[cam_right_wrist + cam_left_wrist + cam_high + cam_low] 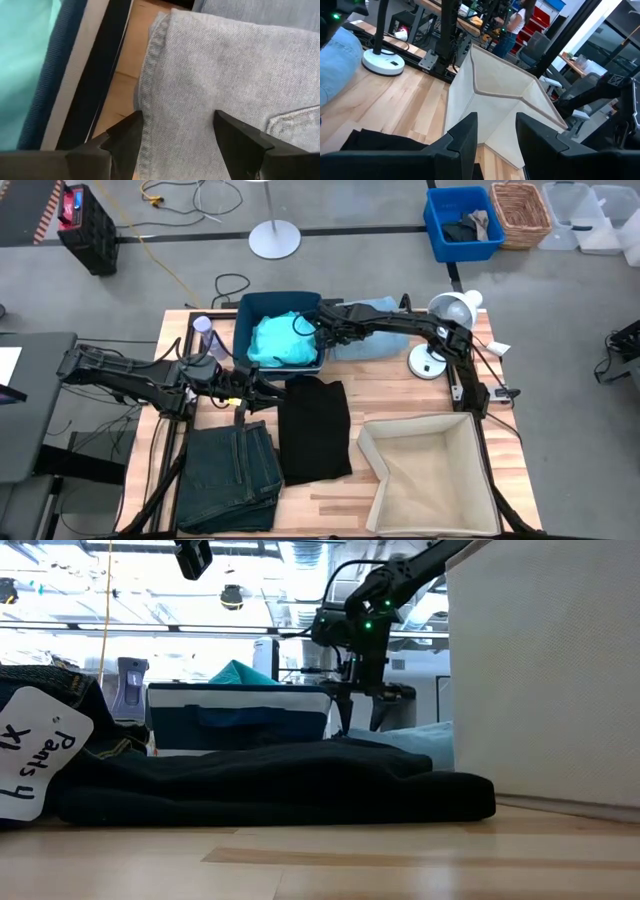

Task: Sort clothes
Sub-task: Put the gray pants into the blue bin

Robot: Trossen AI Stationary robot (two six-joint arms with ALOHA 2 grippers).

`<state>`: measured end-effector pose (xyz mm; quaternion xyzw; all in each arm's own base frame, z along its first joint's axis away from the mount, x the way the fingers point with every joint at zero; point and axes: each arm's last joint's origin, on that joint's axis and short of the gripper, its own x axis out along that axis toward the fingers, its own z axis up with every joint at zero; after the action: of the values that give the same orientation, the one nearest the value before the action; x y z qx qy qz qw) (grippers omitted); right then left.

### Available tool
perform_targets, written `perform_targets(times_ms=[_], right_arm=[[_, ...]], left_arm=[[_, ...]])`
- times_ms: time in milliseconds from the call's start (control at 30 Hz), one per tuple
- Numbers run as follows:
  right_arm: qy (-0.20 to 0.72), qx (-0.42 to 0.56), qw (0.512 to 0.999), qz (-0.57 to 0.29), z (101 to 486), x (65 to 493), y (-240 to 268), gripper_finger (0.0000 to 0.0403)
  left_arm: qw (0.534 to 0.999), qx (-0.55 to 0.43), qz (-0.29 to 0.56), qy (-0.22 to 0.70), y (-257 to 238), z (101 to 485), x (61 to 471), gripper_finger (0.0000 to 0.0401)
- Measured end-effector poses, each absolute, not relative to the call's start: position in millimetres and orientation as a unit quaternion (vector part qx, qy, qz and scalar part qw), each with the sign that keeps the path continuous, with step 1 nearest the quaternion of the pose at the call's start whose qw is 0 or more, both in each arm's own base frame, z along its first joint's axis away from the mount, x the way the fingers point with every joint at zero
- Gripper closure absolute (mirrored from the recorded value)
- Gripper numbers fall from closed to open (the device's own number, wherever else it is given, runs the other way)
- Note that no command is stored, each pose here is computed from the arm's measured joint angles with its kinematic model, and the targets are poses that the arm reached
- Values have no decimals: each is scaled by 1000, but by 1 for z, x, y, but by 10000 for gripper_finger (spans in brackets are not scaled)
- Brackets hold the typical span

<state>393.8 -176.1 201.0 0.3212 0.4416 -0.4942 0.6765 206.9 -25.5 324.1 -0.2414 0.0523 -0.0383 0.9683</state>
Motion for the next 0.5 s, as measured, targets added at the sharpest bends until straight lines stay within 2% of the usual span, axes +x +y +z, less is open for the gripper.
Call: perform_targets(times_ms=[200, 500], right_arm=[[463, 360, 650, -483, 186, 385, -177, 175], [471, 364, 642, -484, 180, 385, -170, 311]], left_arm=[[968, -242, -38, 52, -26, 324, 207, 271], [966, -249, -38, 52, -26, 324, 207, 271]])
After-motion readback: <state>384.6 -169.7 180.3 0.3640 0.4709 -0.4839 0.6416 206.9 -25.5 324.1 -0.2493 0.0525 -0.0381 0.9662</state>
